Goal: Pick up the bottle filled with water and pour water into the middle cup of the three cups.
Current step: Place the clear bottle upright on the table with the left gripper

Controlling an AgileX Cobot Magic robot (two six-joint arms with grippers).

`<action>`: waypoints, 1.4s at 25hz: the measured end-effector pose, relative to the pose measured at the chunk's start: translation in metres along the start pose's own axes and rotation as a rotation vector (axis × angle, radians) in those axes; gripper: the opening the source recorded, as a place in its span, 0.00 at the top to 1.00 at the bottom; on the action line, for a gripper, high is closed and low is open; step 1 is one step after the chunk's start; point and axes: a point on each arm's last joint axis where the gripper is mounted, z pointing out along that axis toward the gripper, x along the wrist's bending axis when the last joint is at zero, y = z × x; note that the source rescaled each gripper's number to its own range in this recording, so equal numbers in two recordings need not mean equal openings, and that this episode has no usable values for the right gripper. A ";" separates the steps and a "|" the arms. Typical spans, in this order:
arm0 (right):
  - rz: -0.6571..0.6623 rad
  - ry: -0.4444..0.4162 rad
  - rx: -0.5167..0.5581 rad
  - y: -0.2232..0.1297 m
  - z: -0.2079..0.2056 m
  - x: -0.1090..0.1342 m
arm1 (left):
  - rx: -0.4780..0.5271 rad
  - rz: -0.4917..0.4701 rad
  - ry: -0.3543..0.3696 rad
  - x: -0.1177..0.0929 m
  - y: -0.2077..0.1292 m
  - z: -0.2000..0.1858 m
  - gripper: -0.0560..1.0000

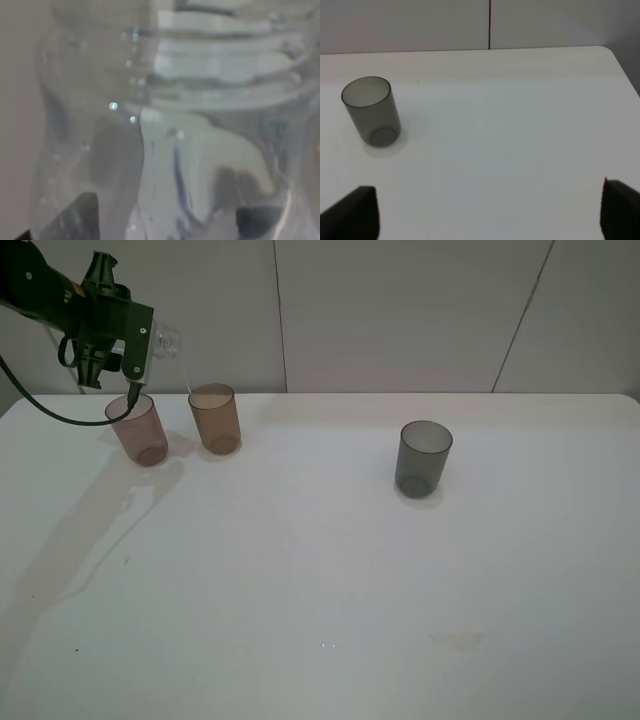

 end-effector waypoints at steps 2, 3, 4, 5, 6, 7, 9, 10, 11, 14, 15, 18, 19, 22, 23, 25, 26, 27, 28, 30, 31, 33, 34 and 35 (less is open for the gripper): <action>0.000 0.000 0.000 0.000 0.000 0.000 | -0.002 0.006 0.000 0.000 0.001 0.000 0.94; 0.000 0.000 0.000 0.000 0.000 0.000 | -0.002 0.007 0.000 0.000 0.001 0.000 0.94; 0.000 0.000 0.000 0.000 0.000 0.000 | -0.002 0.009 0.000 0.000 0.001 0.000 0.94; 0.000 0.000 0.000 0.000 0.000 0.000 | -0.002 0.010 0.000 0.000 0.001 0.000 0.94; 0.000 0.000 0.000 0.000 0.000 0.000 | -0.002 0.011 0.000 0.000 0.001 0.000 0.94; 0.000 0.000 0.000 0.000 0.000 0.000 | -0.002 0.014 0.000 0.000 0.001 0.000 0.94; 0.000 0.000 0.000 0.000 0.000 0.000 | -0.002 0.019 0.005 0.001 0.001 0.000 0.94; 0.000 0.000 0.000 0.000 0.000 0.000 | -0.001 0.020 0.009 0.001 0.001 0.000 0.94; 0.000 0.000 0.000 0.000 0.000 0.000 | -0.001 0.022 0.013 0.001 0.001 0.000 0.94; 0.000 0.000 0.000 0.000 0.000 0.000 | -0.004 0.027 0.020 0.002 0.003 0.000 0.94; 0.000 0.000 0.000 0.000 0.000 0.000 | -0.004 0.029 0.025 0.003 0.003 0.000 0.94; 0.000 0.000 0.000 0.000 0.000 0.000 | -0.008 0.041 0.043 0.004 0.005 0.000 0.94; 0.000 0.000 0.000 0.000 0.000 0.000 | -0.010 0.045 0.044 0.005 0.006 0.000 0.94; 0.000 0.000 0.000 0.000 0.000 0.000 | -0.010 0.064 0.046 0.005 0.007 0.000 0.94; 0.000 0.000 0.000 0.000 0.000 0.000 | -0.010 0.066 0.046 0.005 0.007 0.000 0.94; 0.000 0.000 0.000 0.000 0.000 0.000 | -0.010 0.070 0.047 0.005 0.007 0.000 0.94; 0.000 0.000 0.000 0.000 0.000 0.000 | -0.010 0.075 0.047 0.005 0.007 0.000 0.94; 0.000 0.000 0.000 0.000 0.000 0.000 | -0.010 0.077 0.049 0.005 0.007 0.000 0.94; 0.000 0.000 0.000 0.000 0.000 0.000 | -0.009 0.083 0.051 0.005 0.007 0.000 0.94; 0.000 0.000 0.000 0.000 0.000 0.000 | -0.010 0.090 0.055 0.005 0.007 0.001 0.94; 0.000 0.000 0.000 0.000 0.000 0.000 | -0.010 0.095 0.061 0.005 0.007 0.001 0.94; 0.000 0.000 0.000 0.000 0.000 0.000 | -0.010 0.101 0.067 0.006 0.007 0.002 0.94; 0.000 0.000 0.000 0.000 0.000 0.000 | -0.010 0.104 0.068 0.006 0.007 0.002 0.94; 0.000 0.000 0.000 0.000 0.000 0.000 | -0.010 0.106 0.078 0.007 0.007 0.002 0.94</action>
